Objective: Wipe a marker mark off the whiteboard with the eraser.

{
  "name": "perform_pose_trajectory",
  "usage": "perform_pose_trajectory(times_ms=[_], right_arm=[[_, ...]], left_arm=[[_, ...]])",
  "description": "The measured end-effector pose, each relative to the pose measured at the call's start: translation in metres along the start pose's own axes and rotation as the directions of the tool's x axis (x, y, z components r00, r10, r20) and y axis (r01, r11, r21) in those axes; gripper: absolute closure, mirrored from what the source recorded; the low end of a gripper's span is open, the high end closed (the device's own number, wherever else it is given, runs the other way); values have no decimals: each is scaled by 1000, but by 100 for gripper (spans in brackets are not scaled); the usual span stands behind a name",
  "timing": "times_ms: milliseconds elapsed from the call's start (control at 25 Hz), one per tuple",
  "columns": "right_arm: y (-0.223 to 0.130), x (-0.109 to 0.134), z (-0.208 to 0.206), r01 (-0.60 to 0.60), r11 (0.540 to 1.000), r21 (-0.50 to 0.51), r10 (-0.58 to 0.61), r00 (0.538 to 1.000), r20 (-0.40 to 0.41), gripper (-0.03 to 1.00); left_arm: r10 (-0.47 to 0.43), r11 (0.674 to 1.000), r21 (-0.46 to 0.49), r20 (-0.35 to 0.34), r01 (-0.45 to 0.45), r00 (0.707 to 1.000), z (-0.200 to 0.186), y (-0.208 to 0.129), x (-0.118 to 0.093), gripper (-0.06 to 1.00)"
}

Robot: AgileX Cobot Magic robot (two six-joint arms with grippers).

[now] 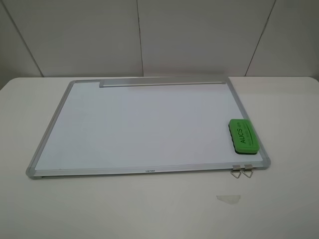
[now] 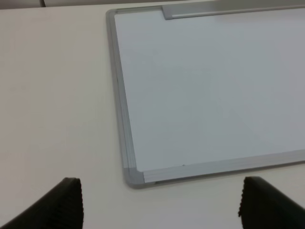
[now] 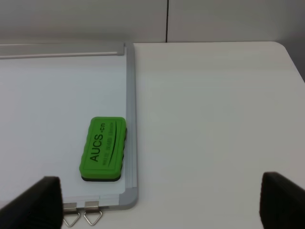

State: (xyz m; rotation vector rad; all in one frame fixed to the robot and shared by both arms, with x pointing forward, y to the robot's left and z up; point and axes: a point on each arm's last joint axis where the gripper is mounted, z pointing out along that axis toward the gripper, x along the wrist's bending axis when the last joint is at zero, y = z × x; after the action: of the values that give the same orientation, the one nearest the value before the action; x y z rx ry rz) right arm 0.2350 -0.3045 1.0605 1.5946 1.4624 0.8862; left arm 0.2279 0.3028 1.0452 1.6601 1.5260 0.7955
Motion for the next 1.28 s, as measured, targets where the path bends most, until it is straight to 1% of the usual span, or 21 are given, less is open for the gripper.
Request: perform_pose_trajectory(times_ms=[640,880,1280], right_arm=[[0,0,0,0,1000,0,0,1000,1,14],[-3,0,-4,-6,999,-31,6,1000,8,14],[-3,0,-4,-6,999,-31,6,1000,8,14]], left_arm=[[0,1000,0,0,0,1000,0,0,0,26],[0,1000,0,0,0,1000,0,0,0,26],[0,1000,0,0,0,1000,0,0,0,26]])
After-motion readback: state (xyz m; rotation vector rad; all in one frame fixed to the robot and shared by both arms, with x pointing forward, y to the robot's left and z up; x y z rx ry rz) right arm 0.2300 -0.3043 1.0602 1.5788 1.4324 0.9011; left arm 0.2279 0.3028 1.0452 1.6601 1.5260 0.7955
